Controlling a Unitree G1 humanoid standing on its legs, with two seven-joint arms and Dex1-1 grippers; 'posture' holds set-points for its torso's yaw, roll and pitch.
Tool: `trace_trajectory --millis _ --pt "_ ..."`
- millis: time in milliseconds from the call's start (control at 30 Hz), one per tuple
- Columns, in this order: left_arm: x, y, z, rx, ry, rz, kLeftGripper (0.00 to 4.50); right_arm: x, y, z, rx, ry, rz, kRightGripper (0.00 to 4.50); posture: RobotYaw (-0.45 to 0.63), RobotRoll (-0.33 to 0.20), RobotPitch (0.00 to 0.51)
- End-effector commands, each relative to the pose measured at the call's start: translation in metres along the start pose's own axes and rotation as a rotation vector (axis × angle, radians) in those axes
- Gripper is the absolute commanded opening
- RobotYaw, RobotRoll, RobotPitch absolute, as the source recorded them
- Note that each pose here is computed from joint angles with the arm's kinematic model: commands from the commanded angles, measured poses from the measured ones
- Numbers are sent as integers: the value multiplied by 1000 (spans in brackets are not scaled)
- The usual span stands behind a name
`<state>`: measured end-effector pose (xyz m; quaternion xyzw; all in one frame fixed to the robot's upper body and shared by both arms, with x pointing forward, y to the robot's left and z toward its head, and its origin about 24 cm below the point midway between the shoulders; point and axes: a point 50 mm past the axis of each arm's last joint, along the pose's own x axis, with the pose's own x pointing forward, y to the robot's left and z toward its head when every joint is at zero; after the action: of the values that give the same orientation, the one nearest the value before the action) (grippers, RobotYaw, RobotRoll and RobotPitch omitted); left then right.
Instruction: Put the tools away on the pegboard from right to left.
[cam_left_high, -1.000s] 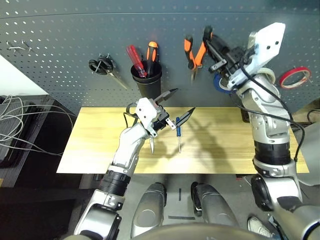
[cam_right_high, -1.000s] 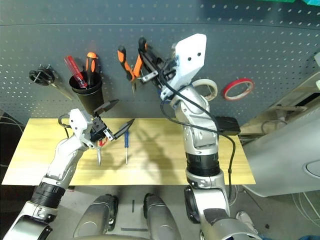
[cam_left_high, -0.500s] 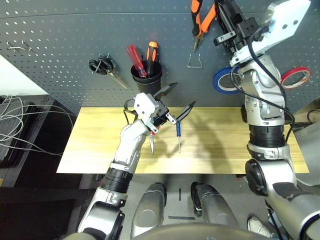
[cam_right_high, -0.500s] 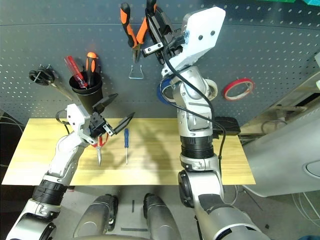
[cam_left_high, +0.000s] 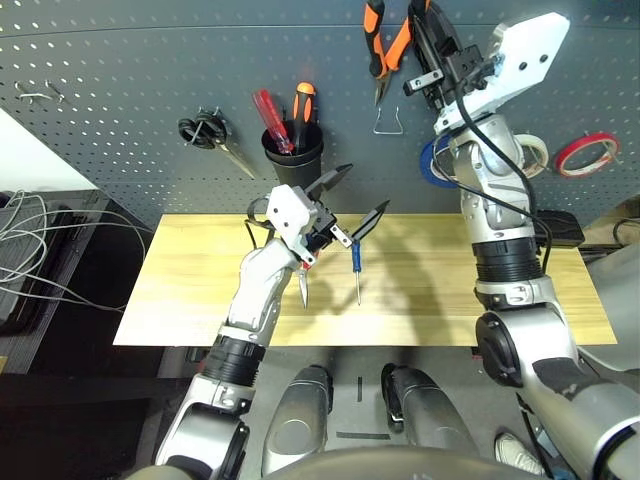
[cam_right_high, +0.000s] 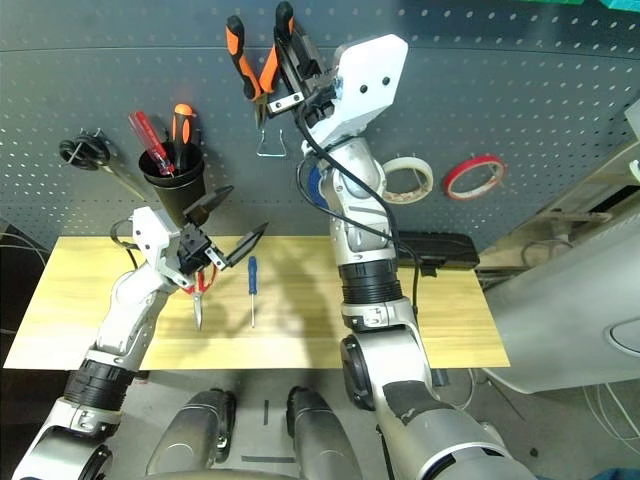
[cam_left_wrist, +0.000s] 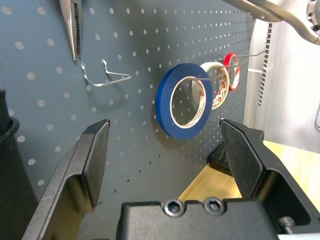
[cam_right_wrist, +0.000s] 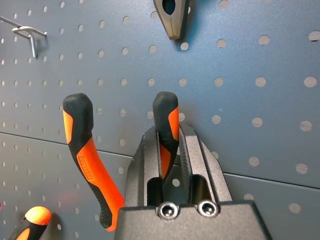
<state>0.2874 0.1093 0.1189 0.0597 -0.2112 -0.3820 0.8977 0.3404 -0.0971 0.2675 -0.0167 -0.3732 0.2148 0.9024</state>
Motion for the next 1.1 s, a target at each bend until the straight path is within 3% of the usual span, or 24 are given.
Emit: trace_trajectory --millis 33,467,1100 --pt "-4 -1 -2 1 15 4 4500 -1 1 12 -8 -26 -4 297 116 0 190" --pt "-3 -1 -4 -4 29 -6 4500 -17 5 7 15 47 -27 297 105 0 196" --pt "-7 -1 -6 0 46 4 4500 -26 7 -19 -37 92 -29 297 123 0 196"
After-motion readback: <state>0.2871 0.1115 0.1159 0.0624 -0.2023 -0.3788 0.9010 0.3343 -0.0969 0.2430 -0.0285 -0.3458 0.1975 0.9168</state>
